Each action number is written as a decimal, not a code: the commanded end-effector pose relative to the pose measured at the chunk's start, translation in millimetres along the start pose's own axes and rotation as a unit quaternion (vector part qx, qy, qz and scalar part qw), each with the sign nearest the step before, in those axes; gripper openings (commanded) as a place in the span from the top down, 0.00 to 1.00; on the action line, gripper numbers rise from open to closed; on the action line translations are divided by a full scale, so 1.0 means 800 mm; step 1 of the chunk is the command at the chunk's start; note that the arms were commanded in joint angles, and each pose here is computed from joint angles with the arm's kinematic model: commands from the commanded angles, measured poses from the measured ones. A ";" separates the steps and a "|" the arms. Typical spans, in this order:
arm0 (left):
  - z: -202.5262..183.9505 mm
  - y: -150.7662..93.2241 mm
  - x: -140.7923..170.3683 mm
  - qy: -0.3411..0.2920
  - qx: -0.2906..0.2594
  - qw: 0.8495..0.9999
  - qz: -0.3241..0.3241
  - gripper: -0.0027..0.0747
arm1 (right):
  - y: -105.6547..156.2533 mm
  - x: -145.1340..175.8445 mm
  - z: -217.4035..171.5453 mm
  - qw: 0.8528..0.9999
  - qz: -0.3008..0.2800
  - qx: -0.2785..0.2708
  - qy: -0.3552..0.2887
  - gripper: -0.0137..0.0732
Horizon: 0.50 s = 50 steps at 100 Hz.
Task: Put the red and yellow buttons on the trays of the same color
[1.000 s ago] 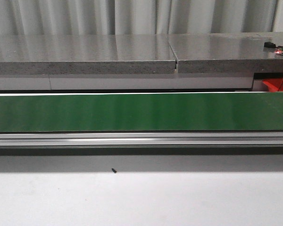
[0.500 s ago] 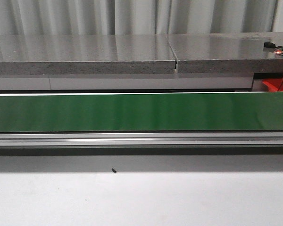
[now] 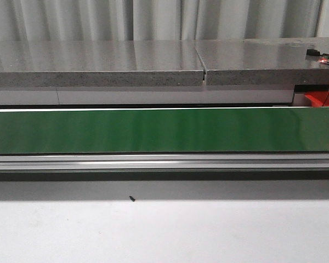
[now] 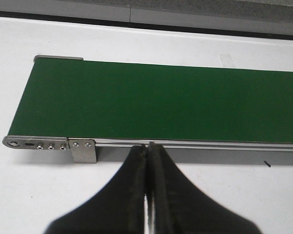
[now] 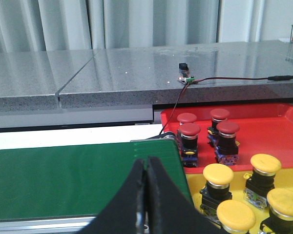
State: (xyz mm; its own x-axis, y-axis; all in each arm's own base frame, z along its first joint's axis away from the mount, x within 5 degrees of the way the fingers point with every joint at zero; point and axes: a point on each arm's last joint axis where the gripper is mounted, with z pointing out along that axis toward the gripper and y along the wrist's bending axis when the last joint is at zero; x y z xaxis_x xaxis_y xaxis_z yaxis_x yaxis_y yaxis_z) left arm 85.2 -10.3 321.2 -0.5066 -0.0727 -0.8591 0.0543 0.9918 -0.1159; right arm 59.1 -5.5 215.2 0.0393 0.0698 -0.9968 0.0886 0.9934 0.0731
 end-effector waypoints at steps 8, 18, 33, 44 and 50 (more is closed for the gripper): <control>-0.005 -0.003 -0.016 -0.042 0.010 0.999 -0.003 0.99 | 0.001 -0.008 -0.005 0.998 -0.004 -0.007 -0.062 0.92; -0.005 -0.003 -0.016 -0.042 0.010 0.999 -0.003 0.99 | 0.001 0.000 -0.007 0.998 -0.003 -0.007 -0.061 0.92; -0.005 -0.003 -0.016 -0.042 0.010 0.999 -0.003 0.99 | 0.002 0.001 -0.007 0.998 -0.005 -0.015 -0.057 0.92; -0.005 -0.003 -0.016 -0.042 0.010 0.999 -0.003 0.99 | 0.003 0.001 -0.007 0.998 -0.005 -0.023 -0.057 0.92; -0.005 -0.003 -0.016 -0.042 0.010 0.999 -0.003 0.99 | 0.003 0.001 -0.007 0.998 -0.004 -0.026 -0.057 0.92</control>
State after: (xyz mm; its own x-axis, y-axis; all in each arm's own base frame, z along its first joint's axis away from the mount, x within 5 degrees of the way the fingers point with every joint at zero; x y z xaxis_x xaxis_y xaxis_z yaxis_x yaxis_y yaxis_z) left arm 85.1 -10.3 321.1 -0.5082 -0.0725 -0.8582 0.0541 0.9918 -0.1158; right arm 56.7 -3.5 201.6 0.0407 0.0722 -0.9966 0.0566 0.9956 0.0744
